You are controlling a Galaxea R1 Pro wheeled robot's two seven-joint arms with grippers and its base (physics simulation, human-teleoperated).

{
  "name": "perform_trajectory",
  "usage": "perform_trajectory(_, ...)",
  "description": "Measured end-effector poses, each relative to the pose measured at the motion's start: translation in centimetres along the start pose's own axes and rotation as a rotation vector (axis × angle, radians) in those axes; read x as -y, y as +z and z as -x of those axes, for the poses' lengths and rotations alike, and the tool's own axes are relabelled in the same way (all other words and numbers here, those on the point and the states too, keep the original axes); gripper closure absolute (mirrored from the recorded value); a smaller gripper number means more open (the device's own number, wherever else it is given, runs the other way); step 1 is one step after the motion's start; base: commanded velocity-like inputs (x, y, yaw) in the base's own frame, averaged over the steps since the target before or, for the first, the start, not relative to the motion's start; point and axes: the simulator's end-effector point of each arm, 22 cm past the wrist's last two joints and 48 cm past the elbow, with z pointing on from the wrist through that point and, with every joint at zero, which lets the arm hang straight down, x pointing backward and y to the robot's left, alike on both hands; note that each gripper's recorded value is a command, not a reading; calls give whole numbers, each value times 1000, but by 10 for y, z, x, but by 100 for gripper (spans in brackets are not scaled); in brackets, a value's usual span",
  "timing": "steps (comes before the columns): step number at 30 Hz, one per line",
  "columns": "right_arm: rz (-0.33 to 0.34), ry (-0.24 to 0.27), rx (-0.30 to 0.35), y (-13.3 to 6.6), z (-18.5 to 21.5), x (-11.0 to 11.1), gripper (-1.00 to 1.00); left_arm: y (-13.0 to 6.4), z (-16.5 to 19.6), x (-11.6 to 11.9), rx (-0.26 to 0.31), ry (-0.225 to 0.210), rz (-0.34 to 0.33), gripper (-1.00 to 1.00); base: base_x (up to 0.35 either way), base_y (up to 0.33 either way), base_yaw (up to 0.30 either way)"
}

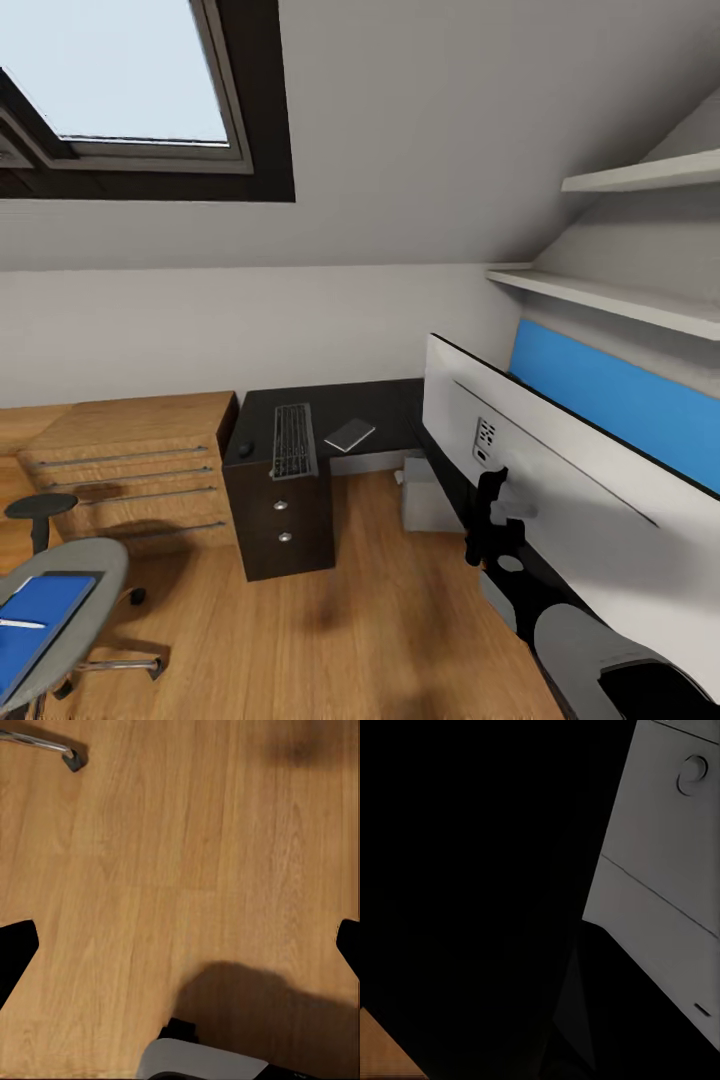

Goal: In the bedroom, organize the workspace by keeping the computer under the desk, ensuring the monitor is on the desk, placing the keyboard on the desk next to the monitor, placing the mouse on the desk next to the keyboard, moving the folder from the swivel chair onto the desk next to the mouse, stacking the notebook on top of the folder with the pen on top of the notebook, and positioning the swivel chair next to the desk.

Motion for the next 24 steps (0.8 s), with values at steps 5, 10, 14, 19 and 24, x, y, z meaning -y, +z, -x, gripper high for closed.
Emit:
perform_trajectory(5,1,0,1,0,0,0,100,0,0,0,0,0,0,-100,-294,-193,0)
perform_trajectory(10,1,0,2,0,1,0,100,0,0,0,0,0,0,-100,-291,-200,0)
perform_trajectory(14,1,1,2,0,1,-1,100,0,0,0,0,-1,0,-100,-290,-202,0)
perform_trajectory(19,-2,5,2,0,1,-1,100,0,0,0,0,-1,0,-100,-290,-202,0)
perform_trajectory(24,-2,4,2,0,1,-1,100,0,0,0,0,-1,0,-100,-290,-202,0)
